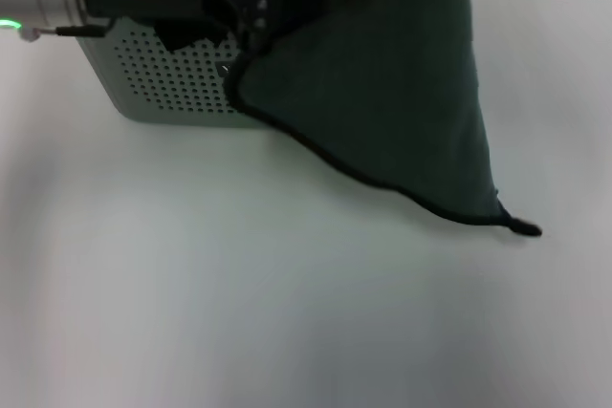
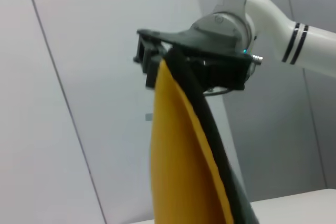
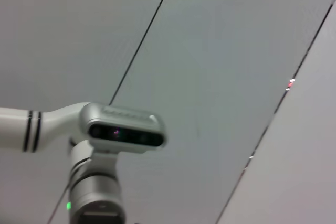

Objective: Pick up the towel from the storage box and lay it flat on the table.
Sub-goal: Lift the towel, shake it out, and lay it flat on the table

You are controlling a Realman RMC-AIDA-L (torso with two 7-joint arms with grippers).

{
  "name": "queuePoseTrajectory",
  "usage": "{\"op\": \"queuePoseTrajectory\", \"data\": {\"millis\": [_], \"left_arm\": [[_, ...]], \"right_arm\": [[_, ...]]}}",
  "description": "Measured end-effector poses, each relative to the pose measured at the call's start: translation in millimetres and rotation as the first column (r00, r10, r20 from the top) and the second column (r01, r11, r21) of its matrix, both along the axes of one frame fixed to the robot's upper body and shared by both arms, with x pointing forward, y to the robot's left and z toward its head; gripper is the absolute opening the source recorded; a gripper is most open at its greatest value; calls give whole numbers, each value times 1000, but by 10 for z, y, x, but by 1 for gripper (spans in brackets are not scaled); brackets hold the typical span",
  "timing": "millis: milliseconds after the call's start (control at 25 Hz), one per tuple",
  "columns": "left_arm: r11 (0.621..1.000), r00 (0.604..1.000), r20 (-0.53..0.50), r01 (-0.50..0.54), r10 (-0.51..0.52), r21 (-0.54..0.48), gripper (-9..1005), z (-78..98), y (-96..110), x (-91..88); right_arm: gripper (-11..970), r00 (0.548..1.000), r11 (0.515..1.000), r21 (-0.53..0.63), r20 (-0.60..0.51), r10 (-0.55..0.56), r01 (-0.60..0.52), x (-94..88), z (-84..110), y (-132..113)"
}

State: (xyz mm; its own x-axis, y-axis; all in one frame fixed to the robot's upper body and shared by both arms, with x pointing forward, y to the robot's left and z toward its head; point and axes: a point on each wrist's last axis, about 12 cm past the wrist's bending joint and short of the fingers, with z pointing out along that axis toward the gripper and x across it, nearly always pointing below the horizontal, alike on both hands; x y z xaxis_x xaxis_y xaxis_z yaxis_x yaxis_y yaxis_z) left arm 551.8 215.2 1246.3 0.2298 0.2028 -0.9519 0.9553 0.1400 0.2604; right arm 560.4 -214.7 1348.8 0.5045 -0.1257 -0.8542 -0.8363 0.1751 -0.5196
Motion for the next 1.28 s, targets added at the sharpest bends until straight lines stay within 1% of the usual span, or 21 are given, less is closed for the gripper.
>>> {"op": "queuePoseTrajectory", "data": {"millis": [160, 320, 440, 1280], "left_arm": [[999, 1000, -10, -30, 29, -15, 59, -33, 85, -5], [999, 999, -29, -42, 42, -17, 58, -69, 135, 12], [999, 998, -37, -45, 44, -15, 57, -84, 155, 18], [999, 996, -68, -53, 54, 10, 56, -146, 204, 66]], "right_arm": [[-1, 998, 998, 32, 31, -47, 46, -54, 68, -109], [-1, 993, 992, 79, 48, -105, 101, -143, 96, -280], [0, 990, 987, 108, 58, -126, 119, -187, 116, -368], [0, 980, 971, 173, 76, -183, 168, -273, 156, -597]]}}
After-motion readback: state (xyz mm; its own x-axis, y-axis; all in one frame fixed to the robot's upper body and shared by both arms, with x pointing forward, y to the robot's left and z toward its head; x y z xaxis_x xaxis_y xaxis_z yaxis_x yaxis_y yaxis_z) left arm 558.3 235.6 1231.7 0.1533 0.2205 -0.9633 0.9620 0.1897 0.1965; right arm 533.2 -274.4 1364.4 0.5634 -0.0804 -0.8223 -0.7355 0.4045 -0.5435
